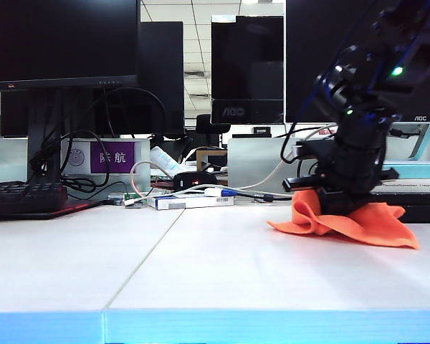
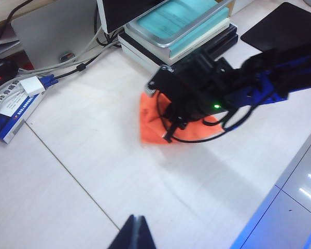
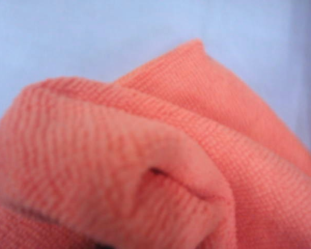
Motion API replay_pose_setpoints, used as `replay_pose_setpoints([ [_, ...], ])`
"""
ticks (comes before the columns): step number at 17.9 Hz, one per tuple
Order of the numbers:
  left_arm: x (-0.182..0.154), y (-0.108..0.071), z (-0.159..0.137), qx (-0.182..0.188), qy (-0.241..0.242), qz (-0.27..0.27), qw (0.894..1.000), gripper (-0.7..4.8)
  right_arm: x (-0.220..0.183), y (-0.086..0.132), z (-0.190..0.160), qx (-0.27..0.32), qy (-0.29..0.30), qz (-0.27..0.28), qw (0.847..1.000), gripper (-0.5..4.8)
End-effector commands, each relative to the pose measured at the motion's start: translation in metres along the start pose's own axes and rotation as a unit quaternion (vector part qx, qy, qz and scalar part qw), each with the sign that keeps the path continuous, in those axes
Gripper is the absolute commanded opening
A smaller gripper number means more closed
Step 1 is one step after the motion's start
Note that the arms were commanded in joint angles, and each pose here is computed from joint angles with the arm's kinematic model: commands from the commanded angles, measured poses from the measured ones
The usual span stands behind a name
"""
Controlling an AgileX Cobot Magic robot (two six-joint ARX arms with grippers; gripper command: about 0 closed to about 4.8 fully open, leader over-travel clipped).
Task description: Wipe the table from back to front using the rag.
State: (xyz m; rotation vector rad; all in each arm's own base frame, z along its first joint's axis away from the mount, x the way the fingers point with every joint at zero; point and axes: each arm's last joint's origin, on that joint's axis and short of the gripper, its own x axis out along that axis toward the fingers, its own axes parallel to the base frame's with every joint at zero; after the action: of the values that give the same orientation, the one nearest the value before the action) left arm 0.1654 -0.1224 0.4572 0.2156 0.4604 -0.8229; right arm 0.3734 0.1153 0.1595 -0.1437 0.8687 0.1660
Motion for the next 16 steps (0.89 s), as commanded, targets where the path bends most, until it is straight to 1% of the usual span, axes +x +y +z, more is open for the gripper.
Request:
replay_pose_setpoints([
  [1,-0.002,-0.001,0.001,0.002,-0.006,-0.002,1.000,-0.03,0.007,0.001,0.004,-0.019,0.007,0.003,1.000,-0.06],
  [4,-0.002,-0.001,0.001,0.001,-0.006,-0.002,1.000,-0.03,0.013,0.002,0.013,-0.035,0.001,0.003,0.999,-0.06],
  [10,-0.002,-0.001,0.001,0.000,-0.002,-0.003,1.000,-0.03,0.023,0.003,0.032,-0.035,-0.014,-0.001,0.999,-0.06],
  [16,-0.002,-0.001,-0.002,-0.002,0.011,-0.004,1.000,-0.03,0.044,0.000,0.047,-0.028,-0.030,-0.005,0.999,-0.06],
])
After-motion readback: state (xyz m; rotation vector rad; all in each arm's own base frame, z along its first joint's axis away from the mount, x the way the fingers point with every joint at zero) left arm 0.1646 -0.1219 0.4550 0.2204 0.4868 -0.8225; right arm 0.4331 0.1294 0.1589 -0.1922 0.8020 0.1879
